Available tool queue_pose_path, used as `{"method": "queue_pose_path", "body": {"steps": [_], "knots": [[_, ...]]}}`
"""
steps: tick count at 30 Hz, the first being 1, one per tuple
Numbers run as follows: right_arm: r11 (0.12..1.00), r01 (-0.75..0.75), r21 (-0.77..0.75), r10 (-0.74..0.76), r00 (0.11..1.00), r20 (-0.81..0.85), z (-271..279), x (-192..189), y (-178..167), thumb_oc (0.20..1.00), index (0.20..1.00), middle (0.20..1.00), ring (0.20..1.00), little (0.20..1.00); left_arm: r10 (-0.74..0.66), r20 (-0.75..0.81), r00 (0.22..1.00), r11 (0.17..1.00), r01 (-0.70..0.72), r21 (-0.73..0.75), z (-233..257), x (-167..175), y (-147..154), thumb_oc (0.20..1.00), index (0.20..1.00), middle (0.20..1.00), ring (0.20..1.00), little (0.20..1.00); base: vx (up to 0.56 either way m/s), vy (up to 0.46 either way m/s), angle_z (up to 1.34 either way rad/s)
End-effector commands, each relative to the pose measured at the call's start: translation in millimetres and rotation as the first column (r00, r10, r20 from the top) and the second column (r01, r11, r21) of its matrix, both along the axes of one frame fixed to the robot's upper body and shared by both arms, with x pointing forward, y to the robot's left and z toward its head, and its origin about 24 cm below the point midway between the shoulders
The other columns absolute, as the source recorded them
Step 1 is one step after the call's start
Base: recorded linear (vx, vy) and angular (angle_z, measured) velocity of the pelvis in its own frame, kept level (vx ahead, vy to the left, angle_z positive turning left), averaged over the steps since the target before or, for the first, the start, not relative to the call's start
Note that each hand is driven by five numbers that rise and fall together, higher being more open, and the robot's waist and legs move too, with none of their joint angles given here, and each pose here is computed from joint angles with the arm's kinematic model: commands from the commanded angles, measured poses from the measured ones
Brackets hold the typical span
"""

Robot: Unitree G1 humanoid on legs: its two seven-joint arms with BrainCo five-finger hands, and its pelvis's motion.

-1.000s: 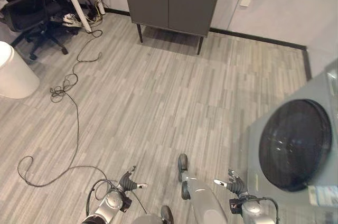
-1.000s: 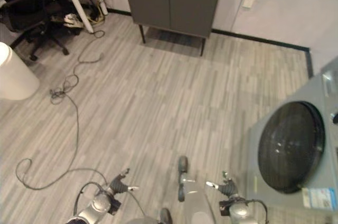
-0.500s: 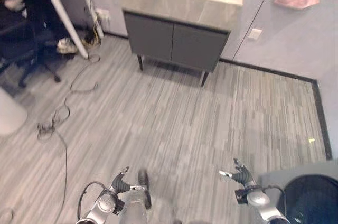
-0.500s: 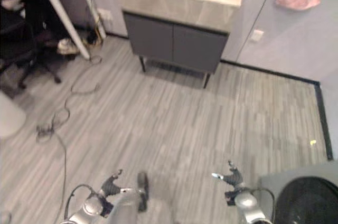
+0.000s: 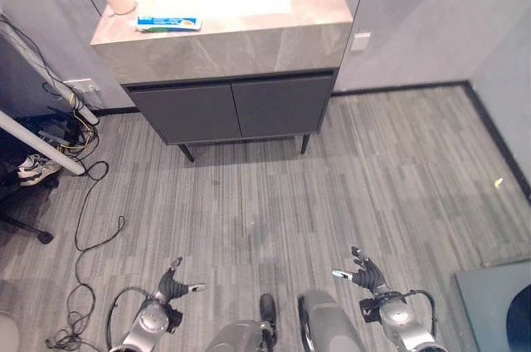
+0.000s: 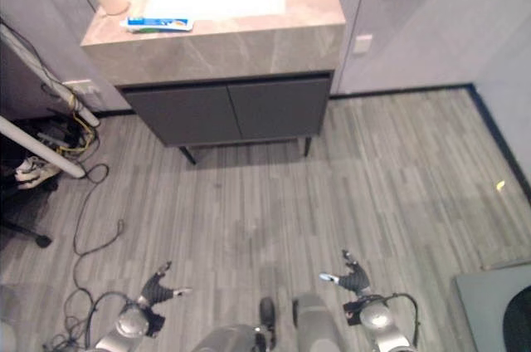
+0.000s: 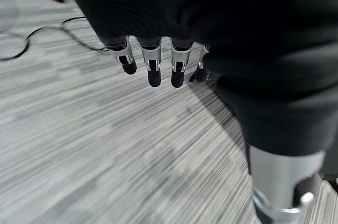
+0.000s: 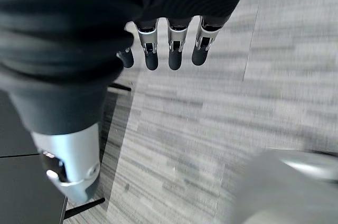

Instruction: Put brush and paste in cup on sink, flatten towel.

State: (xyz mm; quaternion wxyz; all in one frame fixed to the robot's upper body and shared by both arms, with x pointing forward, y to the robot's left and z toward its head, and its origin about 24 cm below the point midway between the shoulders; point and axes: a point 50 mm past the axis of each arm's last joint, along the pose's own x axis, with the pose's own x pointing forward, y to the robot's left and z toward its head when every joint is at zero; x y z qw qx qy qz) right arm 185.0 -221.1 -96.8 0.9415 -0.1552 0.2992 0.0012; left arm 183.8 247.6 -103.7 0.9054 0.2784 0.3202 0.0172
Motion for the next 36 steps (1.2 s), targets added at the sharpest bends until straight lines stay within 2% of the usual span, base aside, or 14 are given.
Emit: {"method": "queue_pose_path", "body": {"steps": [1,4,10,18,23,27,29,36], "knots": [[0.998,-0.008,-0.063,0.012,0.998,0.064,13.1,8.5,-16.2,1.000,1.000,1.000,1.000,1.000,-0.017,0.052,0.999,1.000,0.017,-0.009,7.7,9.3,-0.4,1.000,1.000,1.000,1.000,1.000,0.67,0.010,0.07],[0.996,-0.004,-0.085,0.009,0.998,0.062,13.3,8.7,-17.3,1.000,1.000,1.000,1.000,1.000,-0.045,0.071,0.996,0.999,0.046,-0.018,10.3,19.4,-9.8,1.000,1.000,1.000,1.000,1.000,0.54,-0.008,0.28],[0.992,0.073,-0.103,-0.069,0.997,0.044,12.0,1.4,-37.0,1.000,1.000,1.000,1.000,1.000,-0.044,-0.018,0.999,0.998,0.043,-0.053,-7.8,8.8,-28.8,1.000,1.000,1.000,1.000,1.000,0.47,-0.137,0.30],[0.976,0.104,-0.189,-0.100,0.994,0.034,14.6,5.4,-55.2,1.000,1.000,1.000,1.000,1.000,-0.023,-0.012,1.000,0.999,0.023,-0.038,-7.9,10.5,-27.4,1.000,1.000,1.000,1.000,1.000,0.35,-0.063,0.05],[0.976,0.028,-0.217,-0.019,0.999,0.044,19.0,15.7,-48.8,1.000,1.000,1.000,1.000,1.000,-0.010,-0.035,0.999,0.999,0.009,-0.036,-12.2,5.2,-27.6,1.000,1.000,1.000,1.000,1.000,0.35,0.280,-0.53],[0.964,-0.082,-0.251,0.077,0.997,-0.031,11.7,11.8,-42.2,1.000,1.000,1.000,1.000,1.000,-0.047,-0.109,0.993,0.999,0.045,-0.020,-19.7,-2.0,-26.6,1.000,1.000,1.000,1.000,1.000,0.20,0.317,-0.92],[0.955,-0.103,-0.278,0.086,0.994,-0.071,4.8,7.3,-39.6,1.000,1.000,1.000,1.000,1.000,-0.107,-0.152,0.983,0.993,0.113,0.028,-21.5,-4.9,-21.9,1.000,1.000,1.000,1.000,1.000,0.15,0.409,-0.06],[0.960,-0.124,-0.251,0.113,0.992,-0.058,2.2,9.3,-23.9,1.000,1.000,1.000,1.000,1.000,-0.078,-0.149,0.986,0.993,0.090,0.080,-18.8,-8.3,-5.7,1.000,1.000,1.000,1.000,1.000,0.00,0.293,0.03]]}}
